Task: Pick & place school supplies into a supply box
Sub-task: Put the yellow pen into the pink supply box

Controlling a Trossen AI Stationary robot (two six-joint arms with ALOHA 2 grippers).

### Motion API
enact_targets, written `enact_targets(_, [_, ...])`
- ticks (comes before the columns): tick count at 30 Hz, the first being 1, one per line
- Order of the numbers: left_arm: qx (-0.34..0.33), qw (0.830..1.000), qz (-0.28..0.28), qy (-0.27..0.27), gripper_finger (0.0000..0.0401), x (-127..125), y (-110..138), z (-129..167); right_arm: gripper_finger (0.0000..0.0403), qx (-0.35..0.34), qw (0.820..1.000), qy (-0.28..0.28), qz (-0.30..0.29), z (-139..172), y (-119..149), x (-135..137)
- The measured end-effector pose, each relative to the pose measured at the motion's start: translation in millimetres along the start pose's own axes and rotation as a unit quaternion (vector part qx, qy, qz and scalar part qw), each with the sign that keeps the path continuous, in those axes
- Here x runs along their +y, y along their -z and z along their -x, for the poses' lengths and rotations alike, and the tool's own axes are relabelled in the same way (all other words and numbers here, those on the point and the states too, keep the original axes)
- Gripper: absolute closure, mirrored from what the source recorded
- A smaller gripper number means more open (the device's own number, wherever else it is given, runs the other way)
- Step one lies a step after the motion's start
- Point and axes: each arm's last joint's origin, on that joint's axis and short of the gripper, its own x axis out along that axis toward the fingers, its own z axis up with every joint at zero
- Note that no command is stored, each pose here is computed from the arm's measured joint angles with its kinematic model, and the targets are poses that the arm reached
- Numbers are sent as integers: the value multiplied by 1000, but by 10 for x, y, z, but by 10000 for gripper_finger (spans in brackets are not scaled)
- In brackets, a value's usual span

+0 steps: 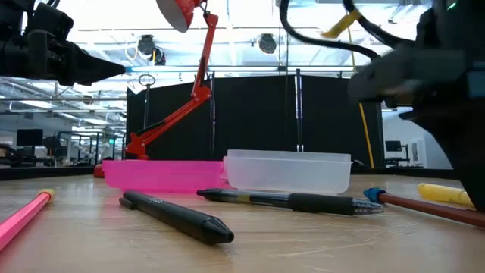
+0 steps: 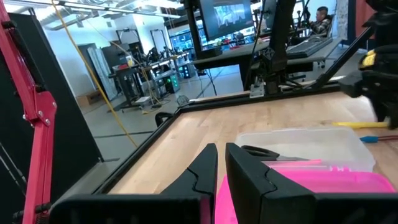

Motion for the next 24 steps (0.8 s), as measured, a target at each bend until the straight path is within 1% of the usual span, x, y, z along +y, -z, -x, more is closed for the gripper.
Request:
enact_targets(3, [1,1000,-1,0,359,-1,3,0,268,25,999,-3,24,-104,9,-26])
enact_targets(5, [3,1000,-2,1,359,-2,6,0,285,32,999,6,43,-142,8,-52])
enact_targets(7, [3,1000,-2,1,359,-2,7,0,309,38,998,11,56,-160,8,-71])
enact_targets(11, [7,1000,1,2,359,-4,15,0,366,40,997,19,56,-190,-7,-104])
enact_targets(13, [9,1000,3,3,359,-5,20,0,386,41,997,22,56,-204,-14,-117])
enact_targets(19, [10,1000,3,3,359,-6,22,0,379,35,997,23,63,-216,10,-145])
enact_targets(24, [11,1000,4,3,359,-6,23,0,388,10,998,13,57,-168,22,-179])
